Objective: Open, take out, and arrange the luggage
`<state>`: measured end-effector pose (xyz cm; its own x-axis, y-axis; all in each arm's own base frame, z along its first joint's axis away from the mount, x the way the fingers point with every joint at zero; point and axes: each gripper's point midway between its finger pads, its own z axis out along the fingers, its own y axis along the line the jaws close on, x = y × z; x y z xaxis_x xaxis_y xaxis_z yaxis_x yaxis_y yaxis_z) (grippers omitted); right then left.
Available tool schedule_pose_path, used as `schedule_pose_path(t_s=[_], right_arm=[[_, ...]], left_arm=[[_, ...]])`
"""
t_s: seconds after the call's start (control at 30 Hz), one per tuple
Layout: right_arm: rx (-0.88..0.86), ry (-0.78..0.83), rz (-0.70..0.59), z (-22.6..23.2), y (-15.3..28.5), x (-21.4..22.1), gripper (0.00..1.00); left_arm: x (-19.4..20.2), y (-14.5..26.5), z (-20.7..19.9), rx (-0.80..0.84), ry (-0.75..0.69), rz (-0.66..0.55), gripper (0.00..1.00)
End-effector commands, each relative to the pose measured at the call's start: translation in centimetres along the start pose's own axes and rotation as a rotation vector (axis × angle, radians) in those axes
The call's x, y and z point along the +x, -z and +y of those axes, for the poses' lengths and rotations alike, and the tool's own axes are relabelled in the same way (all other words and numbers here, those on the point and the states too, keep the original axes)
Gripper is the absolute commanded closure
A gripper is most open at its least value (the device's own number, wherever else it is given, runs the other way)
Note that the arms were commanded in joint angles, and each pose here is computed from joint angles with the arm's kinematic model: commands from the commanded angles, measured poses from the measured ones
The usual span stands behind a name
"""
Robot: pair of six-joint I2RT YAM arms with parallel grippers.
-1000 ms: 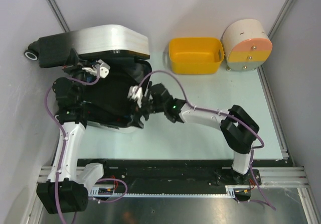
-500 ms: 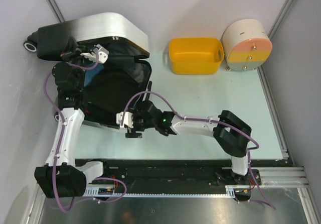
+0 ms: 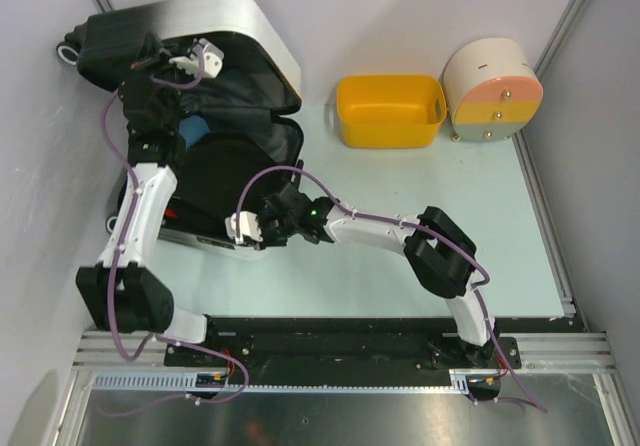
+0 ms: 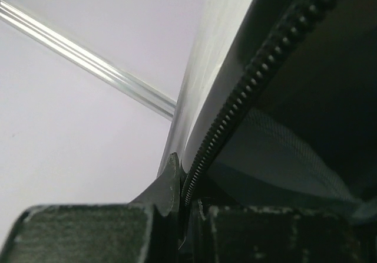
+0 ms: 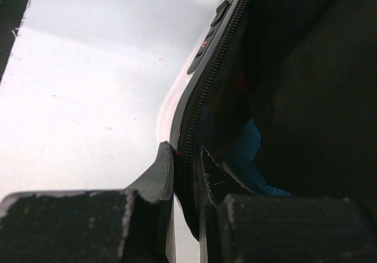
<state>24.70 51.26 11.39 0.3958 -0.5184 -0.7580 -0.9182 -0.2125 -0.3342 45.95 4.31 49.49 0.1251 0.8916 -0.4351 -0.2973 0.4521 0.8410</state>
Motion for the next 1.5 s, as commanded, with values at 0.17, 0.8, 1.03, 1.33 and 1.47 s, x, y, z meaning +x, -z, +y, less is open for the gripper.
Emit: schedule_pose_path(t_s=[0.17,0.8,1.03,1.33,1.47], right_arm=[[0.541,0.041,0.063,-17.4,6.4,6.8,1.00],[0.478,0.198,0.155,-20.1,15.3,14.6,1.00],[0.477,0.219,0.171,-19.8,16.4,15.1,0.93],[0.401,0.146,-0.037,-14.8,10.6,2.7,0.20],[0.364,0.121,-0.079,-14.0,7.2,0.4,0.21]], left_arm=[[1.2,-7.0,1.2,-0.165,0.015,0.131,1.00],[1.3,-6.6,4.4,-0.212,-0.229,0.207,1.00],[-0.5,-5.3,7.7,-0.261,-0.232,0.192,1.00],[-1.6,-4.7,5.3,-0.181,-0.258,0.164,1.00],[-1.5,-4.9,4.9,-0.168,-0.267,0.167,1.00]])
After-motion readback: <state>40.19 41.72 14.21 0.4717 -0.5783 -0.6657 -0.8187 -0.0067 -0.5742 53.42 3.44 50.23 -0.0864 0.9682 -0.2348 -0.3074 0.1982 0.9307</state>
